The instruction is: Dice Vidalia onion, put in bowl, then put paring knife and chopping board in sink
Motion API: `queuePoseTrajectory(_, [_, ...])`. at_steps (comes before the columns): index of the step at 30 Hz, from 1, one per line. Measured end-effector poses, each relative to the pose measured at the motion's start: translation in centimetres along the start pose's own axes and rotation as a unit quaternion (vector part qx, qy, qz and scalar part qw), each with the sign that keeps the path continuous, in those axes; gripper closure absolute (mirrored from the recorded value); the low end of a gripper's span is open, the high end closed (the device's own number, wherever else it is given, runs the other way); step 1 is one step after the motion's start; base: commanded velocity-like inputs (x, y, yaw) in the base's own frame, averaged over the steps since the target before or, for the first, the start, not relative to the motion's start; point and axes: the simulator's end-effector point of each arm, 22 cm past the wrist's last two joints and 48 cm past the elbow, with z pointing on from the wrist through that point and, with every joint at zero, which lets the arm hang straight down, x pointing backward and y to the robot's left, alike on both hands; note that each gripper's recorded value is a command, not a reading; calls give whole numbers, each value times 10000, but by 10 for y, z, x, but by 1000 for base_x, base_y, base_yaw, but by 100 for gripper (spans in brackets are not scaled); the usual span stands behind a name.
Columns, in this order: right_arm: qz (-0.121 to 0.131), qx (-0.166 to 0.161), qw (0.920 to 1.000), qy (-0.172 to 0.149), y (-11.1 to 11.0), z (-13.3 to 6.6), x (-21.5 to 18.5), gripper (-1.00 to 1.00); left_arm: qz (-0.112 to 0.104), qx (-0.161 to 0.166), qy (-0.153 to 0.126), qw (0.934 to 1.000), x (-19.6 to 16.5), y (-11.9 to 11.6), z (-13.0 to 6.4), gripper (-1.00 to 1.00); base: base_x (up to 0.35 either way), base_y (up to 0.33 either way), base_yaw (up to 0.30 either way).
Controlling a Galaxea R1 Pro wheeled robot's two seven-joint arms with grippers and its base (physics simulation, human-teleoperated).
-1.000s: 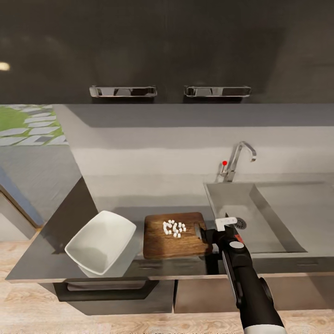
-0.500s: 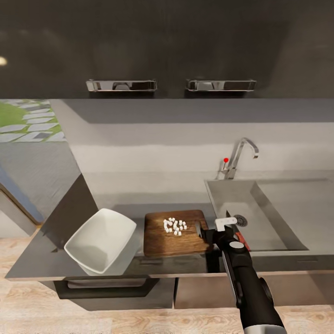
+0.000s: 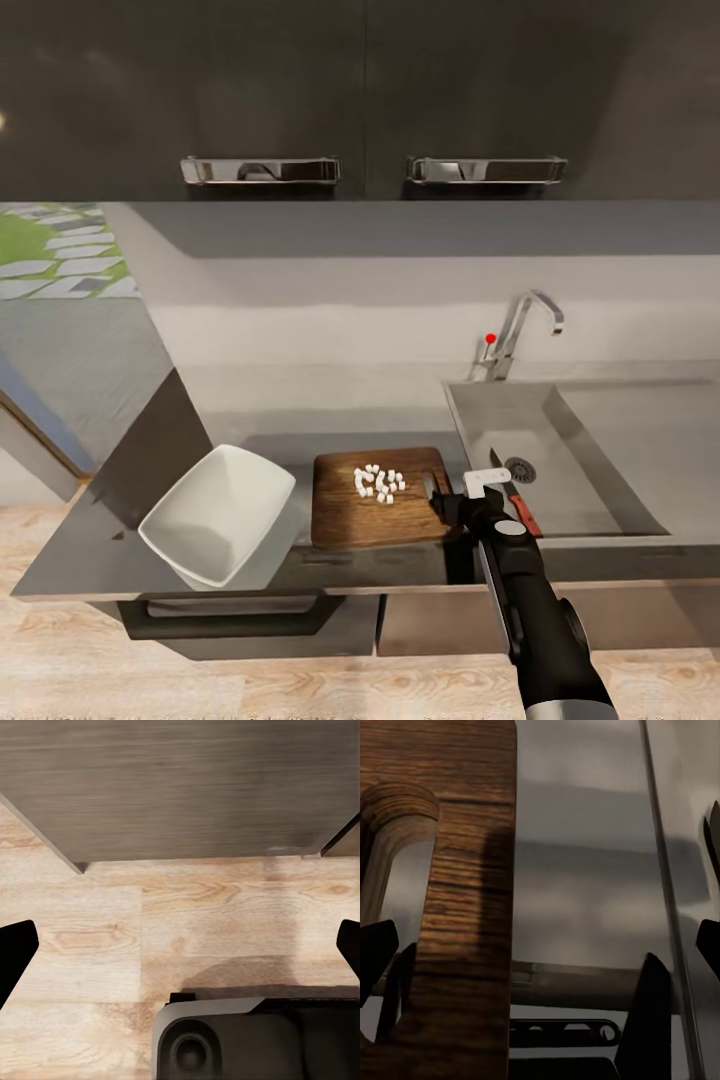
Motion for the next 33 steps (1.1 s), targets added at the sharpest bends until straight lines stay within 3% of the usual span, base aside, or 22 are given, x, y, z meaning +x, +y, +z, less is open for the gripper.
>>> queuePoseTrajectory(11, [14,3,10000,12,0,1,1,-100,3,-1,56,10000,4,0,-1,-100,0,0,0])
queuePoseTrajectory(12, [12,2,10000,12,0,1,1,100,3,0,56,10000,4,0,-1,-100,0,0,0])
queuePoseTrajectory(33, [1,4,10000,6,0,-1,0,100,2,0,-3,10000,0,0,0,-100,0,0,0])
